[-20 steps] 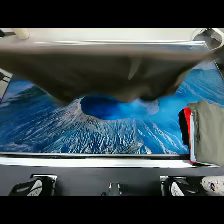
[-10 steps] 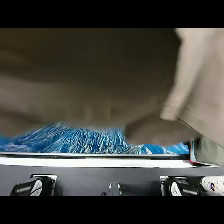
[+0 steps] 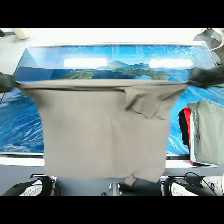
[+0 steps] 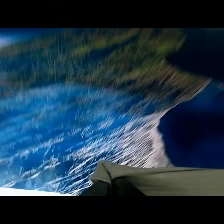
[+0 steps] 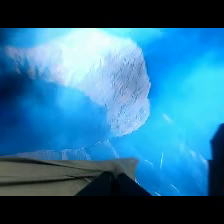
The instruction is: Fold the shirts.
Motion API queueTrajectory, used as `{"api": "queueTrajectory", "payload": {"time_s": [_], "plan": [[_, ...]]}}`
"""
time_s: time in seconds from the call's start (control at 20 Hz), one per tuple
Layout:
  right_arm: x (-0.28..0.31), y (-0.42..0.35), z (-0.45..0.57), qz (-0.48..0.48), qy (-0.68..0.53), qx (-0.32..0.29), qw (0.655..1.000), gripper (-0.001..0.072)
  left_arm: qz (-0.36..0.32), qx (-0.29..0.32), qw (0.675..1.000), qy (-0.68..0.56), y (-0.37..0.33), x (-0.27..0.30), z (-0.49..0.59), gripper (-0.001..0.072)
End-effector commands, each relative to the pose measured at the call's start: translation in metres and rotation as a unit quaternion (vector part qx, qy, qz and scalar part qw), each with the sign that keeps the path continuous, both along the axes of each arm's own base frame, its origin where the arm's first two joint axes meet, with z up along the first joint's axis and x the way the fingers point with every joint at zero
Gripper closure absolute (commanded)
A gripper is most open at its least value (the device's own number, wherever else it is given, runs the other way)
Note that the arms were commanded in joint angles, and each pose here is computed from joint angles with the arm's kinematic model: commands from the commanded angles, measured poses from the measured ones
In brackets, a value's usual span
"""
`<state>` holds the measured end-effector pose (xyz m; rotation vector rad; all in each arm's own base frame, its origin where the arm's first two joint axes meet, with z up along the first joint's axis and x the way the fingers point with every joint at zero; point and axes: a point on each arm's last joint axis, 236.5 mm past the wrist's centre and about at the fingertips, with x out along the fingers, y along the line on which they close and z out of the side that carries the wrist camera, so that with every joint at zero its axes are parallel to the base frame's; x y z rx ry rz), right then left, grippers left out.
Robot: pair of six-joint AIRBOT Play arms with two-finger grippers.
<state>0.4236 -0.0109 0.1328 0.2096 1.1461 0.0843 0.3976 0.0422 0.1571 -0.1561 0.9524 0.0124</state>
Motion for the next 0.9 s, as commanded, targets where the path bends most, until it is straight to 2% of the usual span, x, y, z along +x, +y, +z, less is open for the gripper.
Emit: {"api": "queueTrajectory", "payload": {"time_s": [0.0, 0.25, 0.45, 0.6, 0.65, 0.7, 0.75, 0.85], "plan": [[0.055, 0.044, -0.113, 0.024, 0.058, 0.023, 0.998, 0.0697, 0.001, -0.024, 0.996, 0.089, -0.003, 0.047, -0.108, 0.0671], [0.132, 0.039, -0.125, -0.070, -0.057, 0.048, 0.995, 0.0696, 0.034, -0.066, 0.995, 0.072, -0.004, 0.108, -0.146, 0.0670], [0.145, 0.036, -0.117, -0.076, -0.090, 0.047, 0.992, 0.0696, 0.045, -0.125, 0.990, 0.044, -0.022, 0.131, -0.152, 0.0670], [0.105, 0.039, -0.121, -0.009, -0.017, 0.016, 1.000, 0.0696, -0.018, -0.103, 0.989, 0.104, -0.029, 0.096, -0.155, 0.0670], [0.081, 0.038, -0.125, 0.015, 0.027, 0.001, 1.000, 0.0696, -0.040, -0.078, 0.985, 0.147, -0.024, 0.074, -0.161, 0.0670], [0.047, 0.034, -0.136, 0.034, 0.098, -0.014, 0.995, 0.0696, -0.035, -0.055, 0.977, 0.205, -0.013, 0.047, -0.174, 0.0670], [0.019, 0.033, -0.150, 0.035, 0.160, -0.013, 0.986, 0.0696, -0.012, -0.061, 0.964, 0.258, -0.012, 0.023, -0.189, 0.0670], [-0.021, 0.046, -0.179, 0.034, 0.243, 0.019, 0.969, 0.0697, -0.020, -0.090, 0.941, 0.326, -0.030, -0.014, -0.217, 0.0670]]}}
